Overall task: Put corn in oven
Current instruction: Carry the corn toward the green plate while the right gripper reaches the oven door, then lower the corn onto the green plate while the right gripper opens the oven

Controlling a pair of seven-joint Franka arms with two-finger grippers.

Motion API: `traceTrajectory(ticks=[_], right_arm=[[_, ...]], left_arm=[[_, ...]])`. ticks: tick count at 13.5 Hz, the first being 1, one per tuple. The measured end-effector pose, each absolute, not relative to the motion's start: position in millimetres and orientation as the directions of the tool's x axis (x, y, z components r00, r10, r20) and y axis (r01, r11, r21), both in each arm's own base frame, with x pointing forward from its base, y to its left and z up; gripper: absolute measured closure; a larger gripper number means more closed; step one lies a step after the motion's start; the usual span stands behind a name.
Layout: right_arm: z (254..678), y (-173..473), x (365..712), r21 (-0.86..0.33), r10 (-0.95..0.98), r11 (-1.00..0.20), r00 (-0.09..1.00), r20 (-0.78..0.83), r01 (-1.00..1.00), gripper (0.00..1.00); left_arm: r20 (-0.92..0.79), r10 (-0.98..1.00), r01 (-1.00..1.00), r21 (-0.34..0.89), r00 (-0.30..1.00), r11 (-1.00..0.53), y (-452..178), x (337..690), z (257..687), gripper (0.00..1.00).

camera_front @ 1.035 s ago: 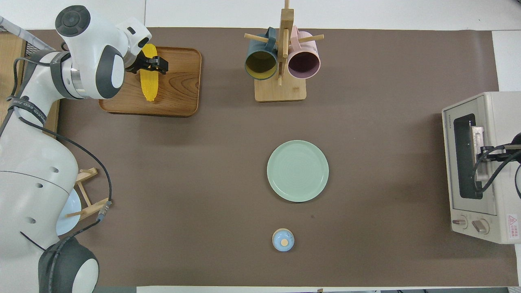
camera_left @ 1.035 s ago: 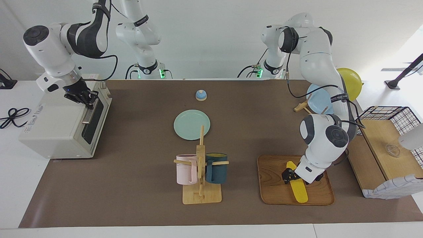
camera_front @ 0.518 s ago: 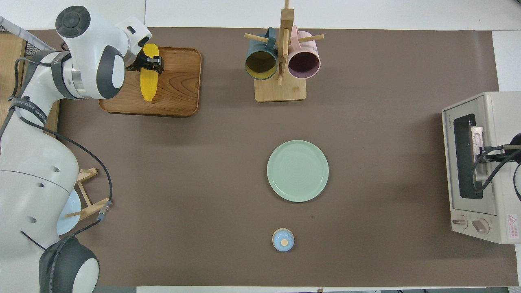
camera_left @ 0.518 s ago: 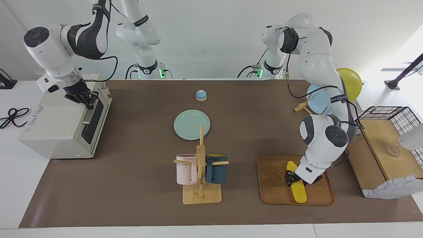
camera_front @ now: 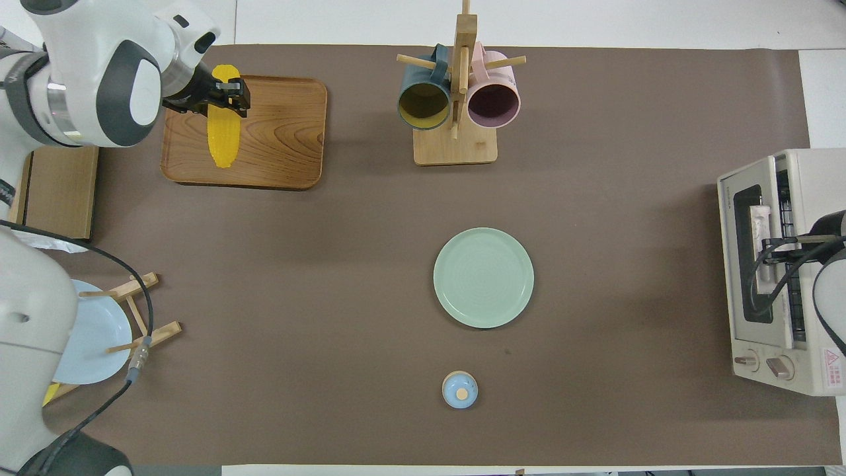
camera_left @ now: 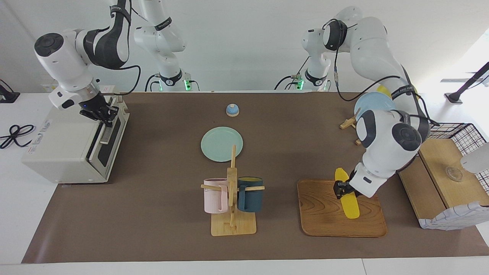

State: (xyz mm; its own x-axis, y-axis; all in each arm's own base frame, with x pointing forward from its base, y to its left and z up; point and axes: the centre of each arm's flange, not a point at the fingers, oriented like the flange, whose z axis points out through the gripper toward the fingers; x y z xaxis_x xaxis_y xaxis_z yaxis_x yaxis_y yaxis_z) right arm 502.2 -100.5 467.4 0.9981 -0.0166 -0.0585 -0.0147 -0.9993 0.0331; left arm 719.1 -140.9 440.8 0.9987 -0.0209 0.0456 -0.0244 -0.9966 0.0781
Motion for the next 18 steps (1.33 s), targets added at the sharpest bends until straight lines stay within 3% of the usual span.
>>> traceTrajectory(ticks=[3,6,9,14,18], right_arm=[[454,-70,508,0.029,-0.012,-1.0,0.997,-0.08,-0.009,0.99],[429,-39,515,0.02,-0.001,-1.0,0.995,-0.097,0.001,0.99],[402,-21,525,0.006,0.008,-1.0,0.995,-0.1,0.008,0.99],[359,0,524,0.002,0.006,-1.0,0.999,-0.05,0.006,0.99],[345,4,523,0.003,0.001,-1.0,0.999,-0.038,0.001,0.99]], left_arm=[[0.009,0.002,0.001,0.13,1.0,-0.991,-170,654,503,0.44],[-0.043,0.011,0.017,0.128,0.999,-0.992,-228,583,515,0.44],[-0.088,0.031,0.044,0.158,0.996,-0.986,-300,530,506,0.44],[0.007,0.059,0.056,0.233,0.998,-0.971,-392,459,458,0.44],[0.054,0.049,0.032,0.276,0.997,-0.961,-436,431,420,0.44]])
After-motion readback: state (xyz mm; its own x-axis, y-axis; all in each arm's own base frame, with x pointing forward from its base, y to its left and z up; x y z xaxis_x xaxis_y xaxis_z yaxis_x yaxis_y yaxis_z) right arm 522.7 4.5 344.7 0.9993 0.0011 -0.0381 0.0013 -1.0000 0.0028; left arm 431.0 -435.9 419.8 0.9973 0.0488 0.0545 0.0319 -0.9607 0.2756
